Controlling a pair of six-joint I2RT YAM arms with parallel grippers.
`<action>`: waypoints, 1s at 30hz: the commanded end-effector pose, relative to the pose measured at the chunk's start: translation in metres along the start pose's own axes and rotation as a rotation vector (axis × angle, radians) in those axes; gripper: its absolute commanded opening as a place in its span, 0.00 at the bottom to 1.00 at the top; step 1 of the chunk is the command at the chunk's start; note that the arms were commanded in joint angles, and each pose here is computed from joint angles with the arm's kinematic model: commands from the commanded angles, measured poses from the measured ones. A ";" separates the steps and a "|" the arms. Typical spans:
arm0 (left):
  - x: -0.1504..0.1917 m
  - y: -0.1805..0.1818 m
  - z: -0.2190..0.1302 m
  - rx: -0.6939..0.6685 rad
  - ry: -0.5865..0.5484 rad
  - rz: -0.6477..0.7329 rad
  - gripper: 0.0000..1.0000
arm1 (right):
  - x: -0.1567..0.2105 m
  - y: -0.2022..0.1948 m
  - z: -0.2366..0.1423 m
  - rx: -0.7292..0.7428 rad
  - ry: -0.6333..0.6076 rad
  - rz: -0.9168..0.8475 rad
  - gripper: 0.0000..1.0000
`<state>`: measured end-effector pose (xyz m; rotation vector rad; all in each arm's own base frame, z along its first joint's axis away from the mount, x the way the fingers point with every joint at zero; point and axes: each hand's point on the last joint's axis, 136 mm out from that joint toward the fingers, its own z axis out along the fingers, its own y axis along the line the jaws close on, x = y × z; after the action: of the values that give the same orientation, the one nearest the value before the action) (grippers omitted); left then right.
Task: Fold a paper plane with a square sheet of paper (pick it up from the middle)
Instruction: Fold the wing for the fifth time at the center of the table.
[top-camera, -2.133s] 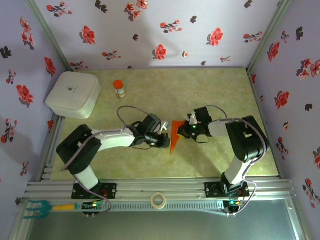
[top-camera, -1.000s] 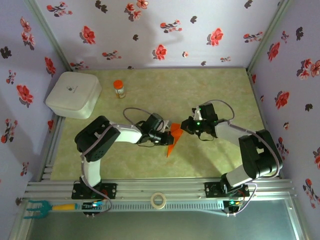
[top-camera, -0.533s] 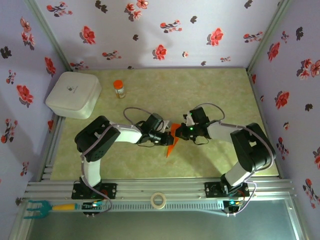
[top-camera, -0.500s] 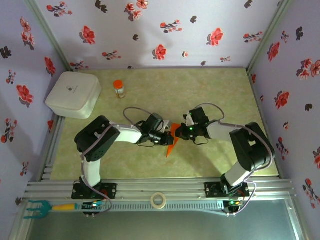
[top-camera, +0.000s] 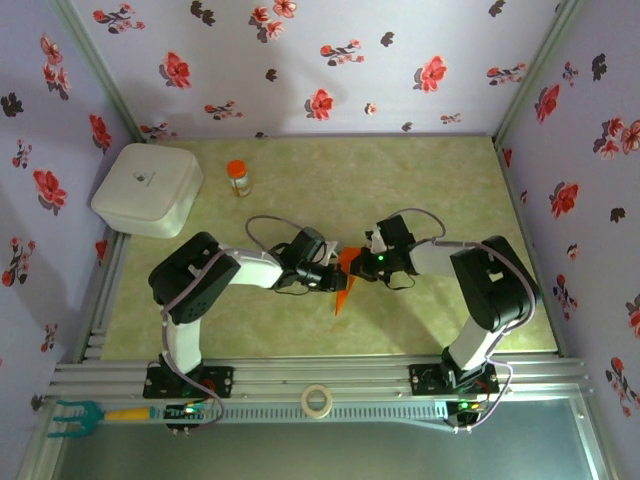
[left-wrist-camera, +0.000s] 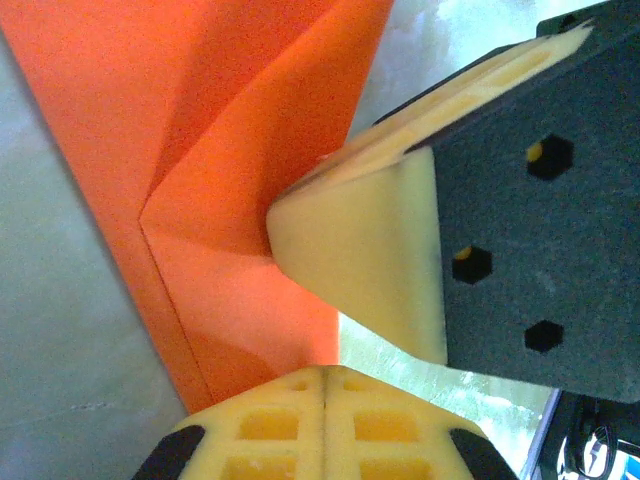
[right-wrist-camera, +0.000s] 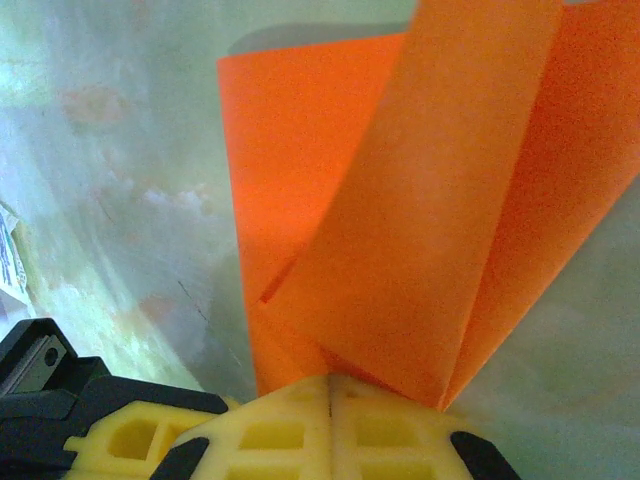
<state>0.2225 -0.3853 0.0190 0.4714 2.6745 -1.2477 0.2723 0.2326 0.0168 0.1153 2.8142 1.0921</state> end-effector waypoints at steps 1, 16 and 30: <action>0.061 0.052 0.000 -0.164 0.174 -0.130 0.00 | -0.014 -0.024 -0.005 0.053 -0.061 0.056 0.07; 0.059 0.053 0.001 -0.168 0.173 -0.131 0.00 | -0.029 0.013 -0.029 -0.086 -0.108 0.002 0.09; 0.061 0.052 -0.001 -0.174 0.191 -0.121 0.00 | -0.035 -0.008 -0.003 0.011 -0.062 0.003 0.07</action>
<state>0.2224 -0.3852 0.0191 0.4722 2.6750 -1.2470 0.2923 0.2302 0.0211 0.1315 2.7676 1.1153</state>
